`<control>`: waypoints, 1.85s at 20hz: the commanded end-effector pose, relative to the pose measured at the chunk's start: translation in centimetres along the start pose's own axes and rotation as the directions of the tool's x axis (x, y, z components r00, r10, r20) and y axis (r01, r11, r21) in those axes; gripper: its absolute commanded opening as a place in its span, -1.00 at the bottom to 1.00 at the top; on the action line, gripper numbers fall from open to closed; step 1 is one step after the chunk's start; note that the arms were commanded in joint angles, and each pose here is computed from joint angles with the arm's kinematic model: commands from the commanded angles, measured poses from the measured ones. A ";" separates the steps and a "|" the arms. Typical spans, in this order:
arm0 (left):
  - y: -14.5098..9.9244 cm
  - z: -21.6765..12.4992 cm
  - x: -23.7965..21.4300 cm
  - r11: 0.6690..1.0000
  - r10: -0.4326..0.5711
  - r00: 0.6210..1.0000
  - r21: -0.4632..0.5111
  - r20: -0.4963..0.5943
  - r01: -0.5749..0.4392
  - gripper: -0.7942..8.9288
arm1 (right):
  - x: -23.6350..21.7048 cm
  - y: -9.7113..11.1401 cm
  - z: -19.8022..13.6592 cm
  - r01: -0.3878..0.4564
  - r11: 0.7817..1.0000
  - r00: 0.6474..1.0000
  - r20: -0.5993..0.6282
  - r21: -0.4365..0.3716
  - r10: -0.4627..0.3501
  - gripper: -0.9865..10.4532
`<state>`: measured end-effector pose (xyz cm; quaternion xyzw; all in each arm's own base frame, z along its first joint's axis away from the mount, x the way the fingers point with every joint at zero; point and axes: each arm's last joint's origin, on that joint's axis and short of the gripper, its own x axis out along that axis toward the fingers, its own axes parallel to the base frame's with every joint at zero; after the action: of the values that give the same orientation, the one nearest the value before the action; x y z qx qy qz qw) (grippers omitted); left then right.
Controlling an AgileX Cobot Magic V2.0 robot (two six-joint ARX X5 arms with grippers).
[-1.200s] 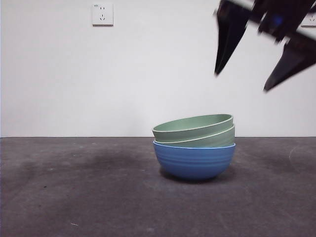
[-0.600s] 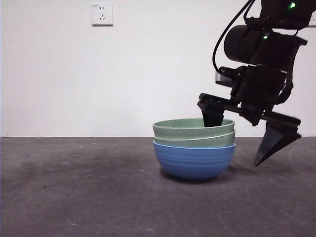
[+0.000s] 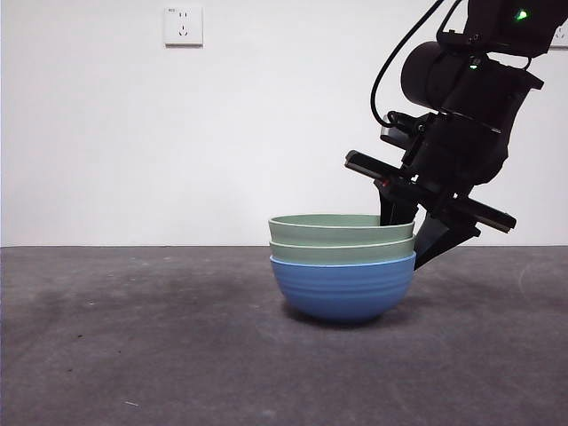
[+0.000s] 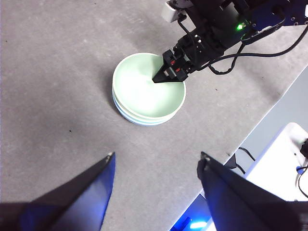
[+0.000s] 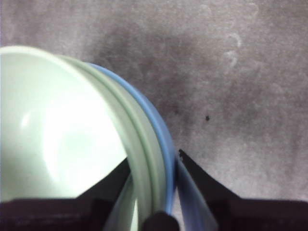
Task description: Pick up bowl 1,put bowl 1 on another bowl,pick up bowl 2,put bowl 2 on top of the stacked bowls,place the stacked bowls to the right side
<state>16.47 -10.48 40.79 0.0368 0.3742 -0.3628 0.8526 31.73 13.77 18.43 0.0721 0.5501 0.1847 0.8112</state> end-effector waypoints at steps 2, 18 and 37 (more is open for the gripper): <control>0.0 0.1 -0.1 1.000 0.001 1.000 0.022 0.010 -0.001 -0.24 | 0.9 -0.4 -0.8 0.031 1.000 0.998 -0.055 0.000 -0.031 -0.85; 0.0 0.2 -0.1 0.999 0.000 1.000 0.034 0.017 0.000 -0.24 | -6.6 -6.0 1.2 0.034 0.989 0.983 0.175 0.146 -0.060 -0.85; 0.0 0.3 -0.1 1.000 -0.001 1.000 0.029 0.029 0.000 -0.24 | -3.6 -11.8 0.7 0.116 0.965 0.991 0.040 0.235 -0.129 -0.84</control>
<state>16.60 -10.55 40.94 0.0430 0.3608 -0.3678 0.8560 33.70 1.58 19.06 0.1505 0.5340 0.0657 0.8294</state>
